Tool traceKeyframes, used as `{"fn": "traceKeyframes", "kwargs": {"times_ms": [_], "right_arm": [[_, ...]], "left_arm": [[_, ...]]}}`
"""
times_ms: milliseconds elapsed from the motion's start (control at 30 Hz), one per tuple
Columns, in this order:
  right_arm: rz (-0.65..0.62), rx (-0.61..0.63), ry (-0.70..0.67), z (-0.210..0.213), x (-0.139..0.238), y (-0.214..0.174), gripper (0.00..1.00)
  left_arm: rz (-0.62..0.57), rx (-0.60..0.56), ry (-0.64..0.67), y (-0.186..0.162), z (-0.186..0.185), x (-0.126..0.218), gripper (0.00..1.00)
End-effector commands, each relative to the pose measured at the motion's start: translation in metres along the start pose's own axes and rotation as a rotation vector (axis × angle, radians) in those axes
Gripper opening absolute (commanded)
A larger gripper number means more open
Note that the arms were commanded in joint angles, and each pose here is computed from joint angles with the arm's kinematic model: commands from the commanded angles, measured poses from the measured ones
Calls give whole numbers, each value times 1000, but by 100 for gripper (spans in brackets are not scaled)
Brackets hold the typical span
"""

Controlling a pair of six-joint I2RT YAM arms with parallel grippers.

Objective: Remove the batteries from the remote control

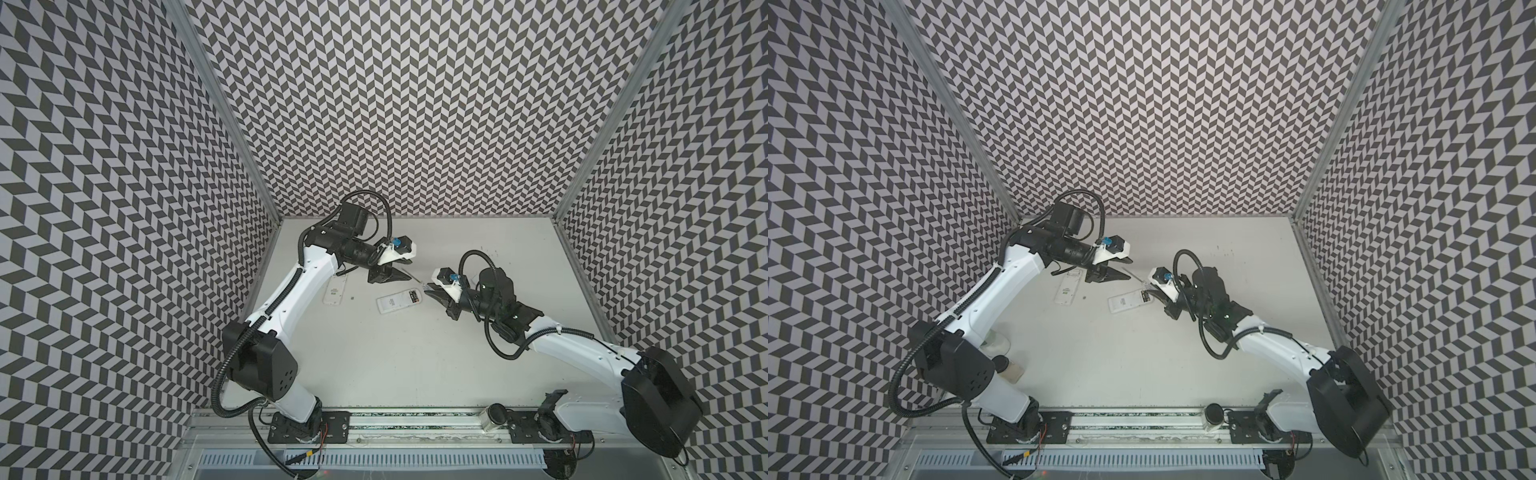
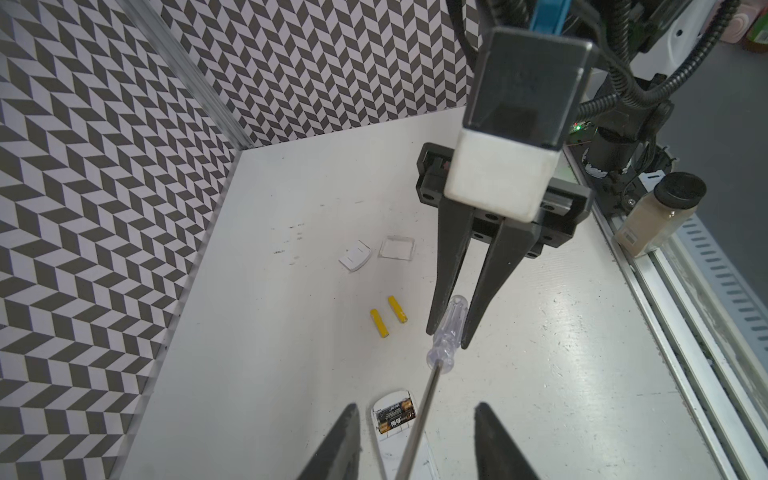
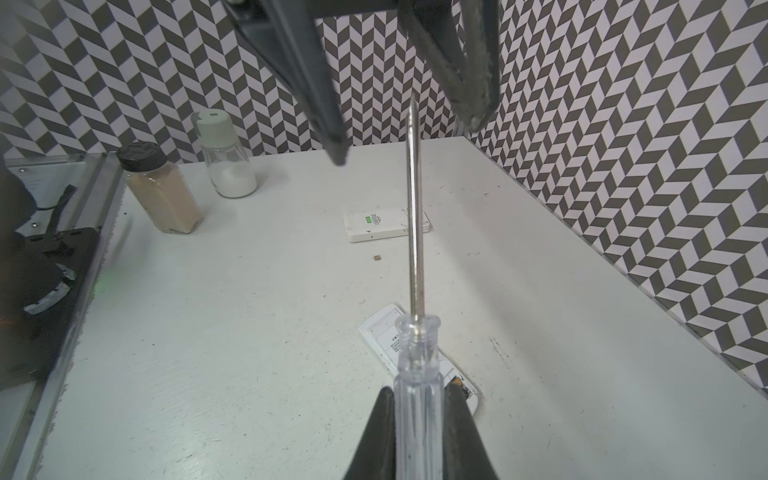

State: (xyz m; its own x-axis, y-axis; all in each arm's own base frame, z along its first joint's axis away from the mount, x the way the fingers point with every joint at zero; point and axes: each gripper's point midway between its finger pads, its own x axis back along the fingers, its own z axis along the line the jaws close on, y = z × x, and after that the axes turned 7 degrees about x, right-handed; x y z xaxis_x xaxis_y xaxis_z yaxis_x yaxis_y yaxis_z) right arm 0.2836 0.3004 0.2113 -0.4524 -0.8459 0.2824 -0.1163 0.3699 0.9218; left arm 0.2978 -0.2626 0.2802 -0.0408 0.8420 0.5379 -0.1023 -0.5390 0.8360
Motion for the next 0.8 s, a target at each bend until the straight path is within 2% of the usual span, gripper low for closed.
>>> {"fn": "traceKeyframes", "kwargs": {"times_ms": [0, 267, 467, 567, 767], "right_arm": [[-74, 34, 9, -2, 0, 22, 0], [-85, 35, -2, -4, 1, 26, 0], [-78, 37, -13, -6, 3, 28, 0], [-77, 30, -24, -8, 4, 29, 1], [-107, 6, -129, -20, 20, 32, 33]], "left_arm": [[12, -6, -23, -3, -4, -4, 39], [55, -5, -27, -12, -6, -14, 26], [58, 4, -28, -13, -3, -16, 3], [64, 12, -28, -16, -3, -19, 0], [-13, 65, 6, -2, 10, -12, 0]]}}
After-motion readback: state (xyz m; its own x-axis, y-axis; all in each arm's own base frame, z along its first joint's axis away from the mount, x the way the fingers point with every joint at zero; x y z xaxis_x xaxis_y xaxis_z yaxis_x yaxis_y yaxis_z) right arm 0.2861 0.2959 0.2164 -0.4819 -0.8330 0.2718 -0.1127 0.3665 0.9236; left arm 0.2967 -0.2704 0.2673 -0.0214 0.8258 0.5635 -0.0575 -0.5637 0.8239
